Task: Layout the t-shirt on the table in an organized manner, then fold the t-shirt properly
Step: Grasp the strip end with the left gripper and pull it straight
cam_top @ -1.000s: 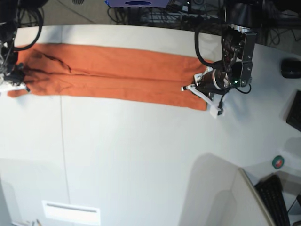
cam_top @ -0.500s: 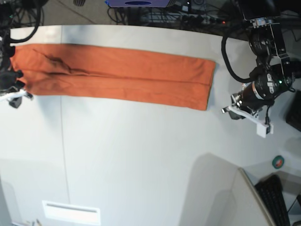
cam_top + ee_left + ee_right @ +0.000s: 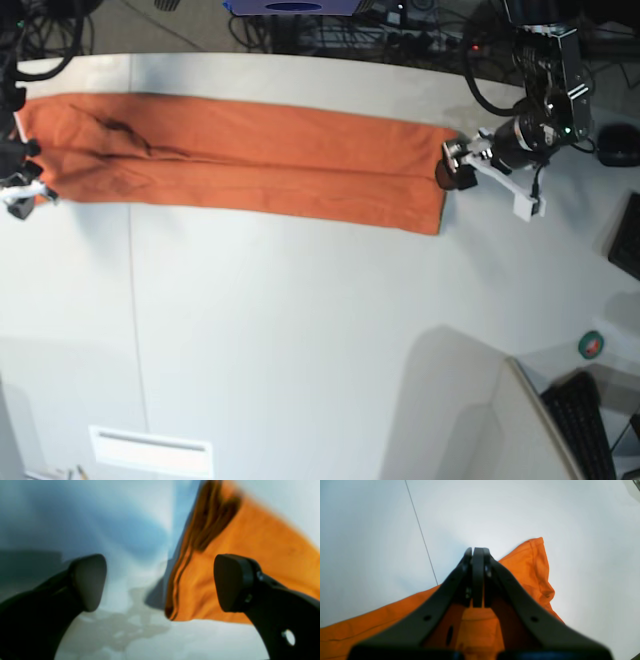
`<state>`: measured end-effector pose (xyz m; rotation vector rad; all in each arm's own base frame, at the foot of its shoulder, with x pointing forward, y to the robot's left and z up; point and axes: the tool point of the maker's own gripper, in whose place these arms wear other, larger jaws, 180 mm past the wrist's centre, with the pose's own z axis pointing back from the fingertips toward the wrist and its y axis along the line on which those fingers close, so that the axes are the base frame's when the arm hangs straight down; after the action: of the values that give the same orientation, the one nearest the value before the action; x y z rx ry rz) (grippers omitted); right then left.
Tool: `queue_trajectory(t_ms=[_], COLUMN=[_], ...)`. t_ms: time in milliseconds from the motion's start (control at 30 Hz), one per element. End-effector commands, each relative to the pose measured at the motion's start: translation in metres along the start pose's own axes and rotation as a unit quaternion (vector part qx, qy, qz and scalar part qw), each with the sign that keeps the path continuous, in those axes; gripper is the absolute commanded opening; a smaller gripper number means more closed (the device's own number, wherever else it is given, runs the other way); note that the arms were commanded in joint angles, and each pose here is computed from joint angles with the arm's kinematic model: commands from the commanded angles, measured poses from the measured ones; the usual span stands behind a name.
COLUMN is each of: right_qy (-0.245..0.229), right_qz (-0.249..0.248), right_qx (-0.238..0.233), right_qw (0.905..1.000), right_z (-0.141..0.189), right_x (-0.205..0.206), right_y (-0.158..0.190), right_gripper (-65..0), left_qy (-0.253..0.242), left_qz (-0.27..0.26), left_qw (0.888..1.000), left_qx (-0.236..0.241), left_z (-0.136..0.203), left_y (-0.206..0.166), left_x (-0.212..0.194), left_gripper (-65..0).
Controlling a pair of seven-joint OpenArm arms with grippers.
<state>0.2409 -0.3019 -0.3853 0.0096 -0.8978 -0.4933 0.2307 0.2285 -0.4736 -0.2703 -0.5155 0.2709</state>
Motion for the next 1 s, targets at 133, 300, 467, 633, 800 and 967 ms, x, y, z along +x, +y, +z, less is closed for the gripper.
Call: queue_trajectory(t_ms=[133, 300, 467, 633, 800, 967], right_qy=[-0.022, -0.022, -0.021, -0.017, -0.016, -0.016], right_qz=[0.012, 0.012, 0.011, 0.012, 0.013, 0.013], right_qx=[0.001, 0.000, 0.000, -0.001, -0.002, -0.001], right_qw=[0.9997, 0.9997, 0.9997, 0.9998, 0.9998, 0.9998], right_z=[0.002, 0.002, 0.003, 0.004, 0.004, 0.005], right_x=[0.015, 0.014, 0.013, 0.010, 0.009, 0.009], right_y=[-0.002, -0.002, -0.002, -0.003, -0.004, -0.004], right_gripper=[-65.0, -65.0, -65.0, -65.0, -65.0, -65.0], left_qy=[0.001, 0.024, 0.038, 0.061, 0.068, 0.022], left_qz=[0.015, -0.009, -0.017, 0.002, 0.015, 0.008], left_qw=[1.000, 0.999, 0.999, 0.998, 0.997, 1.000], left_qx=[-0.007, -0.027, -0.032, -0.026, -0.022, -0.002], left_z=[-0.012, -0.025, -0.029, -0.036, -0.043, -0.040], left_y=[-0.001, -0.022, -0.028, -0.019, -0.013, 0.007], left_x=[0.009, 0.001, -0.007, -0.021, -0.022, 0.005], left_gripper=[-5.9, -6.4, -12.8, -44.9, -65.0, -65.0])
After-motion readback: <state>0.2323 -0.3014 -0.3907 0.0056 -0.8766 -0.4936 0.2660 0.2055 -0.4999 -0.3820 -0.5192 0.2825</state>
